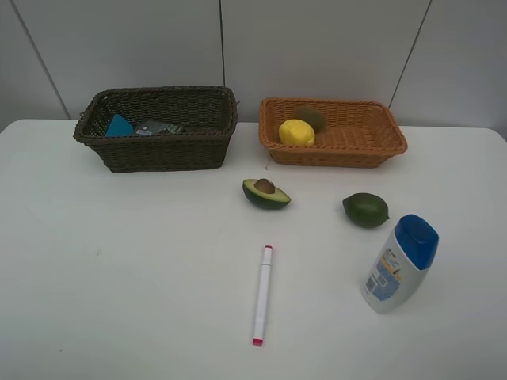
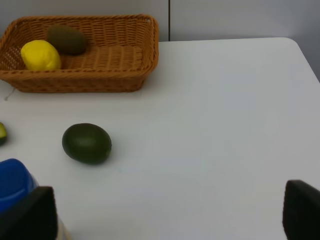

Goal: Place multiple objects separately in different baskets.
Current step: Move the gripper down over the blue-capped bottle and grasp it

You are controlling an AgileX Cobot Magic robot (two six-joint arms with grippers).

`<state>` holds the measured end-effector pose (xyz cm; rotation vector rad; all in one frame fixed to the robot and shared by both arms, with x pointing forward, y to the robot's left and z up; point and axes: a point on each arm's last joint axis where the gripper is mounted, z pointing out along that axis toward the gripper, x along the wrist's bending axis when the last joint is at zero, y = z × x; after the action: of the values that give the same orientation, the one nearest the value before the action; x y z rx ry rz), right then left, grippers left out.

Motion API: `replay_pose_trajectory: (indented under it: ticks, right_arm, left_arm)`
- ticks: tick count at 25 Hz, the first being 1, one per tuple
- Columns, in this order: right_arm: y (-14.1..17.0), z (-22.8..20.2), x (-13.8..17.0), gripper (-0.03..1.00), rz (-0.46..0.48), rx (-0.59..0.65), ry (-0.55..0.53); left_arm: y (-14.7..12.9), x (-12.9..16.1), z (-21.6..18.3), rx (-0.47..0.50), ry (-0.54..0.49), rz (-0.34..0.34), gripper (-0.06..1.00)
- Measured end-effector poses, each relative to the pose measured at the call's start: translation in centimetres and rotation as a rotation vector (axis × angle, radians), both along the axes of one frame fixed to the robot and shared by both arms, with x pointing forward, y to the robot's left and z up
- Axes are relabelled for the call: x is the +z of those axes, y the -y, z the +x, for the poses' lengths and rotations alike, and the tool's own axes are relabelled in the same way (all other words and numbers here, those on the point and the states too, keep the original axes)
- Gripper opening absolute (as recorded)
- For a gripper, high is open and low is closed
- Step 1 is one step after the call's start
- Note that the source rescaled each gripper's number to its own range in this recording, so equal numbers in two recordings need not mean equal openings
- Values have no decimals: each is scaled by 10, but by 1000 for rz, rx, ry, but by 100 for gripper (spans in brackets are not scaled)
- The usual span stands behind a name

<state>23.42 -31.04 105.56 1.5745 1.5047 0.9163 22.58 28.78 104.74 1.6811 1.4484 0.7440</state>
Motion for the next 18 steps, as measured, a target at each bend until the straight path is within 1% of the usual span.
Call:
replay_pose_trajectory:
  ticks: [2,5,9,11,13,16,18]
  right_arm:
    - [0,9,1,99,-10,-2,-48]
    - [-2,34,7,99,-36,-6,-154]
    - [-6,87,7,99,-73,1,-352]
    - [-9,118,6,99,-76,0,-450]
    - [-12,151,0,99,-80,0,-577]
    - [-19,194,-8,99,-69,21,-747]
    - [-24,213,-12,99,-34,29,-846]
  left_arm:
    - [0,0,0,2,0,0,100]
    - [0,0,0,2,0,0,100]
    - [0,0,0,3,1,0,100]
    - [0,0,0,3,2,0,100]
    - [0,0,0,3,3,0,100]
    - [0,0,0,3,3,0,100]
    - [0,0,0,3,3,0,100]
